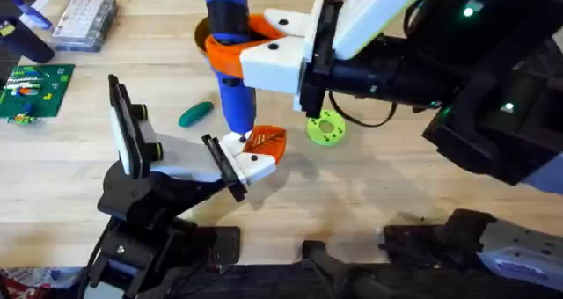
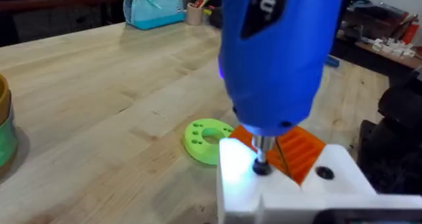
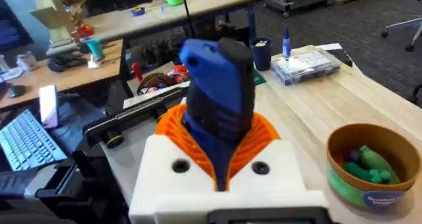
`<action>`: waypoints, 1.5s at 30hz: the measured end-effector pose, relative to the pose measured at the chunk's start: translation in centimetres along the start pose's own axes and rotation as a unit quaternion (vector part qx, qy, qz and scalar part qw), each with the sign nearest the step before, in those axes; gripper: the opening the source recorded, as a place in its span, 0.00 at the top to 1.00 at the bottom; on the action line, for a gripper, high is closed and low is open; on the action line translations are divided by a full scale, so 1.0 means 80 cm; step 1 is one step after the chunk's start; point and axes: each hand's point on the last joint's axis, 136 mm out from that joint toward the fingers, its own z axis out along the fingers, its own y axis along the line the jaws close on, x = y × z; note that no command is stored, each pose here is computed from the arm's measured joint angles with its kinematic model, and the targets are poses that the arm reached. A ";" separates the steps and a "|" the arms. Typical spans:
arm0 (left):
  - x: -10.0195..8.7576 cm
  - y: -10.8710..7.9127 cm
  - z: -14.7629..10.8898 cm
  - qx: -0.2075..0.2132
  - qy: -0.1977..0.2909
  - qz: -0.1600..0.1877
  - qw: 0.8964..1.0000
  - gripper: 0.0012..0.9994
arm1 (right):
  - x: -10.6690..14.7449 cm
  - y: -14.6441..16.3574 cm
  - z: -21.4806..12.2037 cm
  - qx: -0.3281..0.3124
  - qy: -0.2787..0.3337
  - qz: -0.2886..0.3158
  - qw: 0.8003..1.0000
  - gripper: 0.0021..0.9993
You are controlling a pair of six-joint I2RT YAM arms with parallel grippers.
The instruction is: Pick up the gripper from the table and insert it into the empty holder that is missing its gripper. Then pick up a screw, insert it into the mounting hole, and use the screwdriver to tighten it. Finally, clean up the table by picking up the vegetable and placing it into the bucket.
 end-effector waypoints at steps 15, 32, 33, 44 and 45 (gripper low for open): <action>0.000 0.000 0.000 0.000 0.000 0.000 1.000 0.99 | -0.001 -0.007 -0.007 0.005 0.004 0.003 1.000 0.95; 0.000 0.001 0.000 -0.002 -0.001 0.001 1.000 0.99 | -0.047 0.003 -0.012 -0.014 -0.069 -0.049 0.996 0.95; 0.000 0.001 0.000 -0.002 -0.001 0.001 1.000 0.99 | -0.050 0.004 -0.013 -0.015 -0.072 -0.051 0.996 0.95; 0.000 0.001 0.000 -0.002 -0.001 0.001 1.000 0.99 | -0.075 0.007 -0.012 -0.011 -0.050 -0.043 0.998 0.95; 0.000 0.001 0.000 -0.002 -0.001 0.001 1.000 0.99 | -0.079 0.009 -0.013 -0.013 -0.051 -0.044 0.998 0.95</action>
